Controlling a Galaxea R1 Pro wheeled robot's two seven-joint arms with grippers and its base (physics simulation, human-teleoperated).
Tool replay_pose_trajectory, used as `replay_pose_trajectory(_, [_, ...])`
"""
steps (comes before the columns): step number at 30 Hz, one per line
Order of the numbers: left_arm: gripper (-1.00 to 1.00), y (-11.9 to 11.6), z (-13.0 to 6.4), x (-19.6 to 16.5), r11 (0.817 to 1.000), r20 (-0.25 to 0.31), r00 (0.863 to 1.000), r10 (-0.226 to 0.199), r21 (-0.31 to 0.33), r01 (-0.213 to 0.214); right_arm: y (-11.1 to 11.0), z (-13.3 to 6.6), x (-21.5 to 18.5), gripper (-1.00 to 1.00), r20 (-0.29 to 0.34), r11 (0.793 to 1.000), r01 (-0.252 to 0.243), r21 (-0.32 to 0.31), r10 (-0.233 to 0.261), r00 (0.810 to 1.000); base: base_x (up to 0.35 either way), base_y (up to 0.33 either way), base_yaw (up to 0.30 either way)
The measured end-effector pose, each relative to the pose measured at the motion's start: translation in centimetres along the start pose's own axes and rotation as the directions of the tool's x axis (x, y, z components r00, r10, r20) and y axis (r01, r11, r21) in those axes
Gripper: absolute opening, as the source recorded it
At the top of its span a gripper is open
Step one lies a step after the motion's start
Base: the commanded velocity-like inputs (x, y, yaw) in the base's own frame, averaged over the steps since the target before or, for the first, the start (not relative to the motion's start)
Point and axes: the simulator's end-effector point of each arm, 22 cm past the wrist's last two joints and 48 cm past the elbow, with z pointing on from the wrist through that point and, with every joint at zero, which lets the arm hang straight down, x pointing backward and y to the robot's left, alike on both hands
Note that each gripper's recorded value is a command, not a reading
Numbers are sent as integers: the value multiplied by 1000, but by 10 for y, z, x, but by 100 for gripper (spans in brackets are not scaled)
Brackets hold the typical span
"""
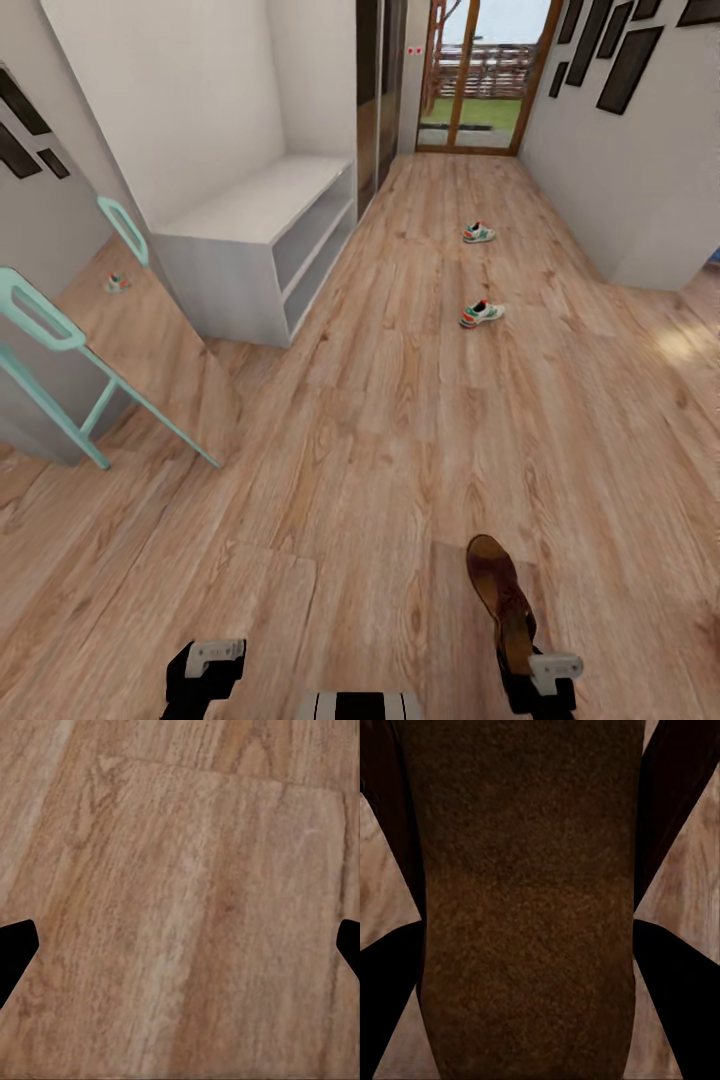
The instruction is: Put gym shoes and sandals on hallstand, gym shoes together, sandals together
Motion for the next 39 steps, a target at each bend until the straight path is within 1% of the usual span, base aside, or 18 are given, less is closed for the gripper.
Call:
replay_pose_trajectory(1, [100, 0, 0, 0, 1000, 0, 1000, 0, 0, 0, -11, 0, 0, -100, 0, 1000, 0, 8, 0, 1000, -108, -75, 0])
replay_pose_trajectory(5, [100, 0, 0, 0, 1000, 0, 1000, 0, 0, 0, -28, 0, -1, -100, 4, 1000, 6, 19, -6, 1000, -41, -28, 0])
replay_pose_trajectory(10, [100, 0, 0, 1, 1000, -2, 1000, -1, 0, 1, -29, 0, -3, -100, 7, 1000, 15, 13, -15, 1000, -6, -4, 0])
replay_pose_trajectory(13, [100, 0, 0, 1, 1000, -3, 1000, -1, 0, 1, -30, 3, -11, -100, 28, 1000, 15, 16, -15, 1000, -1, 0, 0])
replay_pose_trajectory(16, [100, 0, -1, 3, 1000, -6, 1000, -1, 0, 1, -34, 18, -53, -100, 126, 1000, 13, 26, -16, 992, 0, 0, 0])
replay_pose_trajectory(17, [100, 0, -1, 5, 1000, -10, 1000, -1, 0, 1, -34, 24, -78, -100, 181, 1000, 16, 27, -20, 983, 0, 0, 0])
replay_pose_trajectory(18, [100, 0, -1, 6, 1000, -13, 1000, -1, 0, 1, -35, 27, -92, -100, 213, 999, 16, 29, -21, 977, 0, 0, 0])
replay_pose_trajectory(19, [100, 0, -2, 9, 1000, -18, 1000, -2, 0, 2, -35, 31, -118, -100, 269, 999, 19, 29, -26, 963, 0, 0, 0])
replay_pose_trajectory(20, [100, 0, -2, 9, 1000, -20, 1000, -2, 0, 2, -34, 33, -135, -100, 304, 999, 19, 29, -27, 952, 0, 0, 0])
replay_pose_trajectory(21, [100, 0, -2, 11, 1000, -23, 1000, -3, 0, 3, -33, 35, -160, -100, 357, 999, 20, 29, -29, 934, 0, 0, 0])
replay_pose_trajectory(23, [100, 0, -2, 12, 1000, -25, 1000, -2, 0, 2, -31, 36, -192, -100, 414, 999, 19, 29, -30, 910, 0, 0, 0])
replay_pose_trajectory(24, [100, 0, -3, 12, 1000, -26, 1000, -2, 0, 2, -30, 37, -205, -100, 433, 999, 19, 29, -30, 901, 0, 0, 0])
replay_pose_trajectory(26, [100, -1, -3, 13, 1000, -27, 1000, -2, 1, 2, -29, 38, -218, -100, 441, 999, 19, 27, -29, 897, 0, 0, 0])
replay_pose_trajectory(30, [100, -1, -3, 13, 1000, -28, 1000, -3, 1, 3, -28, 42, -240, -100, 439, 999, 16, 27, -26, 898, 0, 0, 0])
replay_pose_trajectory(32, [100, -2, -3, 13, 1000, -28, 1000, -4, 2, 4, -30, 47, -261, -100, 408, 999, 14, 30, -25, 913, 0, 0, 0])
replay_pose_trajectory(35, [100, -2, -3, 14, 1000, -29, 1000, -5, 3, 5, -31, 49, -280, -100, 377, 999, 13, 33, -25, 926, 0, 0, 0])
replay_pose_trajectory(38, [100, -3, -3, 15, 1000, -31, 1000, -5, 3, 5, -32, 46, -301, -100, 387, 999, 13, 36, -26, 922, 0, 0, 0])
replay_pose_trajectory(39, [100, -3, -4, 16, 1000, -32, 999, -6, 4, 6, -32, 43, -312, -100, 402, 999, 14, 37, -27, 915, 0, 0, 0])
